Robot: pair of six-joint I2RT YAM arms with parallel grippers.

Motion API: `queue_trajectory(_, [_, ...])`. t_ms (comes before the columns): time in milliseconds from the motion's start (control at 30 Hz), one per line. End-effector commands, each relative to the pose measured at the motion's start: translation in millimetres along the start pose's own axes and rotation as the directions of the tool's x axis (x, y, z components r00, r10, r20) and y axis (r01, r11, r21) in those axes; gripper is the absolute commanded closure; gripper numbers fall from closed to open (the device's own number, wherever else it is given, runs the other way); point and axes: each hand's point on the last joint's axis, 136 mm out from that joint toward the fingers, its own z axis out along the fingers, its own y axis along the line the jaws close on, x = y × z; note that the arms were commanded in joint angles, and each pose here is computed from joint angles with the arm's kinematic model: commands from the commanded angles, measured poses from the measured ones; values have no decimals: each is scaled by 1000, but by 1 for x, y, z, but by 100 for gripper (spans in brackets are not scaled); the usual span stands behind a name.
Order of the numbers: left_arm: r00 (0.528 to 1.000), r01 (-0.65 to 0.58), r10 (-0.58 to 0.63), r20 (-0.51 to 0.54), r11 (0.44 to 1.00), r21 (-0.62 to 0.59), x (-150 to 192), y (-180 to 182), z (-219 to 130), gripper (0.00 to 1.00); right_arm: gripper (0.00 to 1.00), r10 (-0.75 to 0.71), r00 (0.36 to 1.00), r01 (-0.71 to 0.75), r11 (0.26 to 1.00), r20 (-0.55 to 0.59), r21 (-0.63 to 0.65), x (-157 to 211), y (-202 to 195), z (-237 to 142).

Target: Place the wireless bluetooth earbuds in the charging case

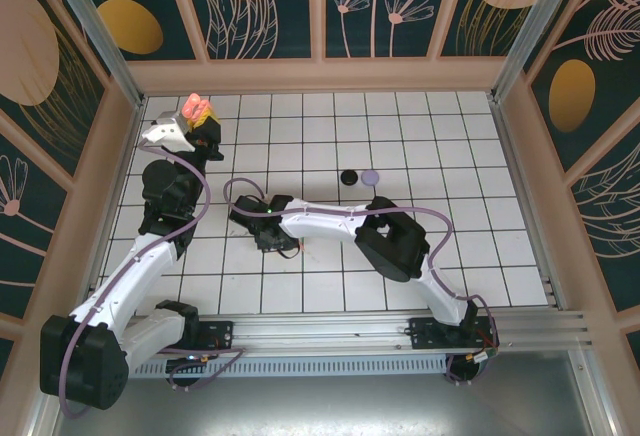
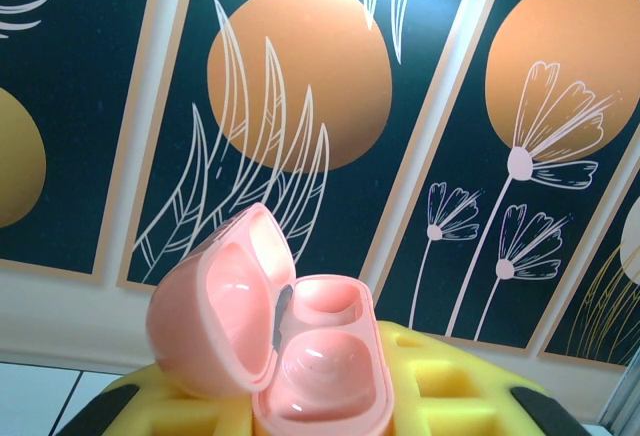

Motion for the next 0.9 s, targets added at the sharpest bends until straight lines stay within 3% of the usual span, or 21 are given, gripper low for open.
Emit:
queue_trajectory(0, [998, 13, -14, 55, 1000, 9, -13, -1, -2, 100, 73, 3, 1000, -2, 1000, -27, 15, 11, 4, 11])
queue_trajectory(567, [999, 17, -18, 46, 1000, 21, -14, -5, 3, 100, 76, 54, 988, -47, 997, 143, -54, -45, -9, -43])
queue_trajectory(867, [999, 21, -23, 27, 999, 46, -12, -10, 12, 100, 76, 97, 973, -96, 995, 208, -19, -88, -68, -50])
